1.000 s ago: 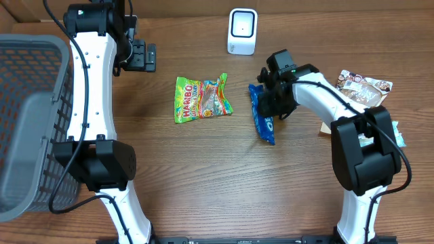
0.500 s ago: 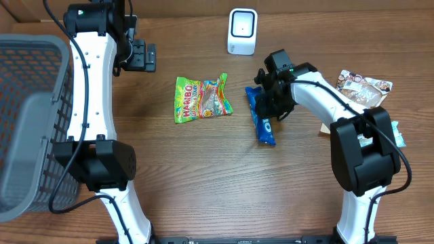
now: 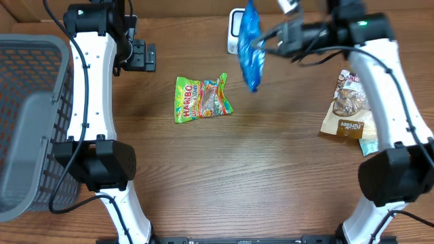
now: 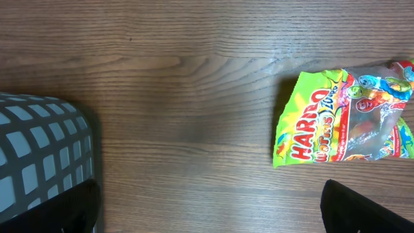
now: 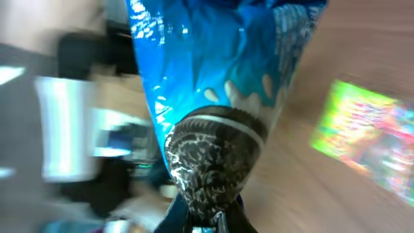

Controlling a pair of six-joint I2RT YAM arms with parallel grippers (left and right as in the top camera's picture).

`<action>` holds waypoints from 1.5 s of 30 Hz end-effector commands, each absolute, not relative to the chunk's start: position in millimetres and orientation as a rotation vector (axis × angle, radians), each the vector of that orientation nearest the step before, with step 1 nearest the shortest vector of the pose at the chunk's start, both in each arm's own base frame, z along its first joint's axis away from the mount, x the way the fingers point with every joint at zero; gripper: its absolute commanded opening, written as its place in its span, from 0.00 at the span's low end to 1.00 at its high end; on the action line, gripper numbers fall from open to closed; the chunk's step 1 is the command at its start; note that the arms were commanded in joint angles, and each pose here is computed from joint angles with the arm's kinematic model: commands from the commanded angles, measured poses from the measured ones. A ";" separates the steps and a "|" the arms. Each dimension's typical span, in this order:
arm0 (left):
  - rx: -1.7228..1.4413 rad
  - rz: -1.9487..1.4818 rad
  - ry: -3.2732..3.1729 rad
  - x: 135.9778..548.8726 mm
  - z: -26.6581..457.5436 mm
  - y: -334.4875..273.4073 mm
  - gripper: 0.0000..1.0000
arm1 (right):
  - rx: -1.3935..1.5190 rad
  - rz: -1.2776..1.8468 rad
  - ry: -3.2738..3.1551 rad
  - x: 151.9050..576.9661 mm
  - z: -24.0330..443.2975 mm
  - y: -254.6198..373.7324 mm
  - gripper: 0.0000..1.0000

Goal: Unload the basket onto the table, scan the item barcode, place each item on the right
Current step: 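Lift the Oreo bar and hold it against the white scanner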

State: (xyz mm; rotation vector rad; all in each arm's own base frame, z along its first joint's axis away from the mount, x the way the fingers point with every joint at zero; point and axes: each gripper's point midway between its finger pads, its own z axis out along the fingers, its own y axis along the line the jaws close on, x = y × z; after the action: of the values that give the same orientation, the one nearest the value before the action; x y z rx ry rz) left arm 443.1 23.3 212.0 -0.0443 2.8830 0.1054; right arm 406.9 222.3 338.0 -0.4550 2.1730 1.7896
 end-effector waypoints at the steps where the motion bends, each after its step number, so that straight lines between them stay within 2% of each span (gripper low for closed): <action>1: -0.003 0.092 2.884 445.2 210.6 17.8 1.00 | -0.491 2.124 2.048 384.1 379.6 218.0 0.03; 16: -0.003 0.092 2.884 445.2 210.6 17.8 0.99 | -0.943 1.793 1.665 401.8 412.3 223.8 0.03; 28: -0.003 0.092 2.884 445.2 210.6 17.8 1.00 | -1.123 1.734 1.520 385.0 413.5 259.7 0.03; 29: -0.003 0.092 2.884 445.2 210.6 17.8 1.00 | -1.091 1.714 1.544 391.0 411.1 260.7 0.04; 32: -0.003 0.092 2.884 445.2 210.6 17.8 0.99 | -0.745 1.521 1.820 443.2 378.6 261.5 0.04; 36: -0.003 0.092 2.884 445.2 210.6 17.8 1.00 | -0.298 1.013 2.146 506.6 310.6 233.0 0.04; 39: -0.003 0.092 2.884 445.3 210.6 17.8 1.00 | -0.161 0.735 2.231 525.9 278.2 218.8 0.03; 45: -0.003 0.092 2.884 445.2 210.6 17.8 0.99 | -0.067 0.465 2.269 543.5 244.5 212.2 0.03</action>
State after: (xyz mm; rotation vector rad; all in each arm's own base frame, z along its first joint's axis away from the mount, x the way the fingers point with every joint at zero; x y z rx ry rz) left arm 443.0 22.3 211.8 -0.0431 2.8839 0.0966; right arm 523.5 236.0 251.1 -0.1787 2.2902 0.7322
